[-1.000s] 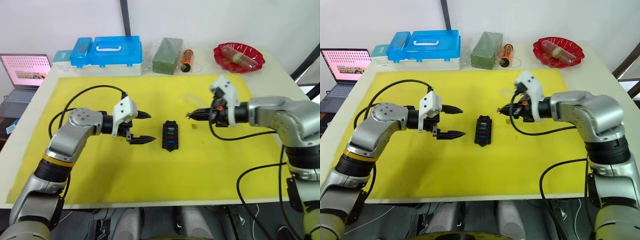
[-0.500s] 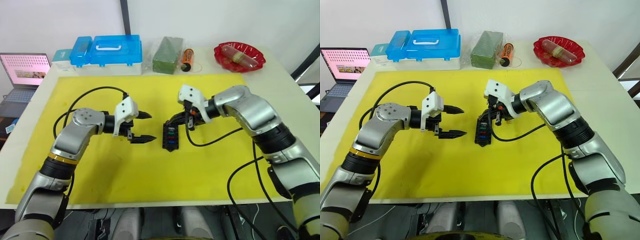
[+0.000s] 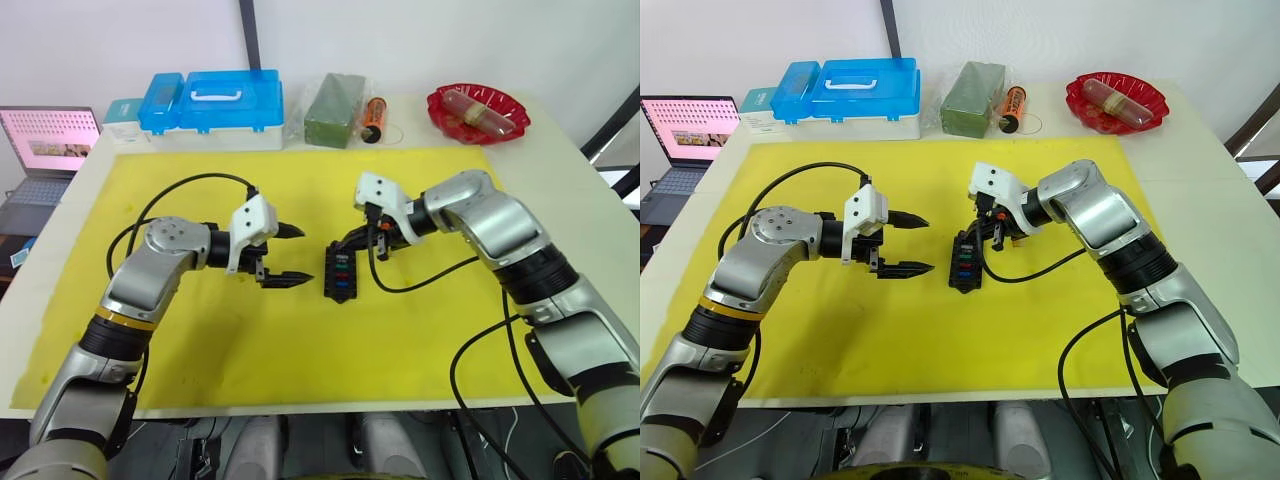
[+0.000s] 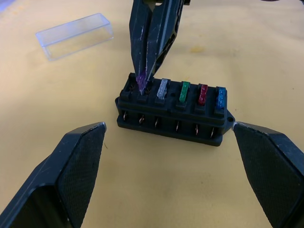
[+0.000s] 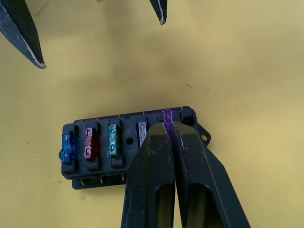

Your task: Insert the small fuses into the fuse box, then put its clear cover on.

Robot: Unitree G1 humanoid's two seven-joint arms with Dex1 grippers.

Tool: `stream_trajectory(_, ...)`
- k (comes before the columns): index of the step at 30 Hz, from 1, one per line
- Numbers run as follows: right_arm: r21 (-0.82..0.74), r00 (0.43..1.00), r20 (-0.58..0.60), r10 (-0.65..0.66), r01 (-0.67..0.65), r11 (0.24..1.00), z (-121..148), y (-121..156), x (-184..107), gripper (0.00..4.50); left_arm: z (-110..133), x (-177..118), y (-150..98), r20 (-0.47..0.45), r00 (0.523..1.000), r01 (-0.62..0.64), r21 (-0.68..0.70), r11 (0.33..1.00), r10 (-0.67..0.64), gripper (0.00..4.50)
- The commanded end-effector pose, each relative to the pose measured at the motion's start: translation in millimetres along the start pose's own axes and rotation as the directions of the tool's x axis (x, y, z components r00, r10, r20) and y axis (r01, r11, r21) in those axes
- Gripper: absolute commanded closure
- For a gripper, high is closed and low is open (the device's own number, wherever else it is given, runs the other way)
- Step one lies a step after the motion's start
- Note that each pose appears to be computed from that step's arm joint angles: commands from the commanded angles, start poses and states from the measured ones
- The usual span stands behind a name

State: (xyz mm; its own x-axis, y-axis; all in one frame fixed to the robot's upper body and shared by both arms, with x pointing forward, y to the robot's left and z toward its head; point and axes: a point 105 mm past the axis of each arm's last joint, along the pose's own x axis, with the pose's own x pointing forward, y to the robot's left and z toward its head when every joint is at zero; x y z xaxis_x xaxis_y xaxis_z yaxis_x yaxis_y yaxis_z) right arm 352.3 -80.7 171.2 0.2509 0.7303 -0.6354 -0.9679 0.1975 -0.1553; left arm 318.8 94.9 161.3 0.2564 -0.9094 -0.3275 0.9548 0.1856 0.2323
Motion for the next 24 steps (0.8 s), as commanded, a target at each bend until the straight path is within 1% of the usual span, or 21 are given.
stream_trajectory(1, -0.038, 1.000, 0.026, -0.014, 0.015, 0.999, 12, -3, -6, 4.49, 12, -3, 1, 0.025, 1.000, -0.008, 0.041, 0.999, 0.007, 0.00)
stream_trajectory(9, -0.030, 1.000, 0.007, -0.010, 0.010, 1.000, 6, -5, -4, 4.49, 12, -3, 1, 0.027, 1.000, -0.015, 0.042, 0.999, 0.014, 0.00)
stream_trajectory(21, -0.024, 0.999, -0.033, 0.039, -0.040, 0.999, -4, -1, 4, 4.49, 13, -3, 1, 0.030, 0.999, -0.029, 0.041, 0.999, 0.028, 0.00)
stream_trajectory(24, -0.029, 0.999, -0.034, 0.040, -0.041, 0.999, -3, -2, 5, 4.49, 13, -3, 1, 0.032, 0.999, -0.033, 0.040, 0.999, 0.032, 0.00)
